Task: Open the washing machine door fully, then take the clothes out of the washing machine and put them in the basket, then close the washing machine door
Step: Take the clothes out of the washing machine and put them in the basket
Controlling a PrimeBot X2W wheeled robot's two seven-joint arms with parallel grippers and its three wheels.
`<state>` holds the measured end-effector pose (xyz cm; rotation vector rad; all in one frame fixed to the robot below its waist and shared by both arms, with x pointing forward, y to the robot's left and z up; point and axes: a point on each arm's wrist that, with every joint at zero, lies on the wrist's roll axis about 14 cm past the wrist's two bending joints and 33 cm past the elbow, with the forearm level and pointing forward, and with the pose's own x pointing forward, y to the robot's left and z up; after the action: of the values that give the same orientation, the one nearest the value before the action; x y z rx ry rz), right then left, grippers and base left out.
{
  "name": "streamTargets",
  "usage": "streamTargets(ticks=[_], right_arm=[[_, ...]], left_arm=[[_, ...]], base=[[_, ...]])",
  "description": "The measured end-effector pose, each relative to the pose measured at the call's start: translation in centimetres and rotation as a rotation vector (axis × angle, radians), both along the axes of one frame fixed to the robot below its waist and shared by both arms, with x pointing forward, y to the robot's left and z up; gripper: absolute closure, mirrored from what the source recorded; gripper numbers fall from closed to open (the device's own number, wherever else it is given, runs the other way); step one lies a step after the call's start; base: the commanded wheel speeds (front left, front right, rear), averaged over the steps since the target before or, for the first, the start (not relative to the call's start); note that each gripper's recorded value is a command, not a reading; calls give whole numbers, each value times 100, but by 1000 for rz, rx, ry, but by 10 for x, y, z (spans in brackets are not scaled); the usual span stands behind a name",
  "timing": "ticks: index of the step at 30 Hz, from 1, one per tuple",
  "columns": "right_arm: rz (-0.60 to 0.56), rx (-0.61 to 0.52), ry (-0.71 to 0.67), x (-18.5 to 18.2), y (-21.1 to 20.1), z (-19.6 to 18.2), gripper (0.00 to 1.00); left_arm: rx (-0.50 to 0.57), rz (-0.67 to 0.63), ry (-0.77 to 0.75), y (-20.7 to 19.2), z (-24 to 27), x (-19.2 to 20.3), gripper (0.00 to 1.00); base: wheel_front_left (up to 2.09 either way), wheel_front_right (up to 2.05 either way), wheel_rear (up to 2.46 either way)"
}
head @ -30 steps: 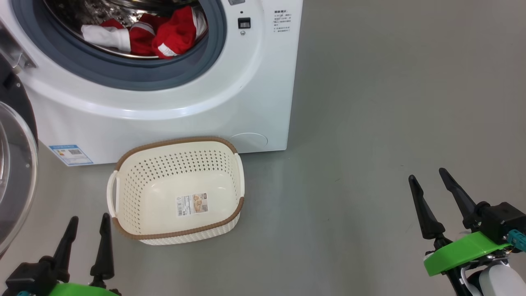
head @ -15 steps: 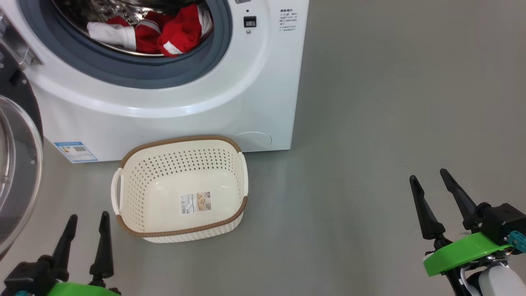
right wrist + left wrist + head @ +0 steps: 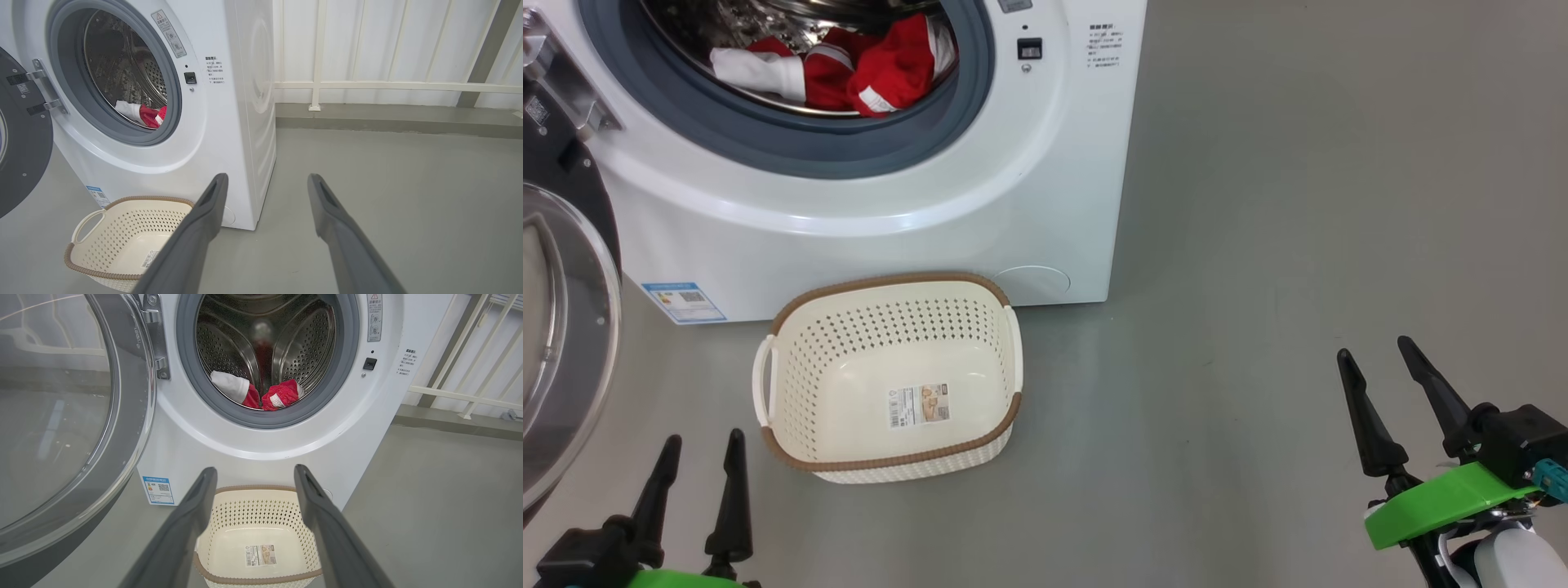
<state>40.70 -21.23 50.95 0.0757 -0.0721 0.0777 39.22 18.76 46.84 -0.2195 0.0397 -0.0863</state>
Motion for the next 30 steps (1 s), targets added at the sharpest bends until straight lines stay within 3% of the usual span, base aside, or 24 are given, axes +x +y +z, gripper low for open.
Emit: streamTargets(ticks=[20, 30], right_arm=[[8, 0, 5, 0, 3, -2, 0], [11, 0, 9, 1, 4, -3, 0]], left_arm=[[0, -10, 2, -2, -1, 0, 0], [0, -8, 6, -1, -2, 0, 0]], base=[[106, -150, 44], [55, -55, 0]])
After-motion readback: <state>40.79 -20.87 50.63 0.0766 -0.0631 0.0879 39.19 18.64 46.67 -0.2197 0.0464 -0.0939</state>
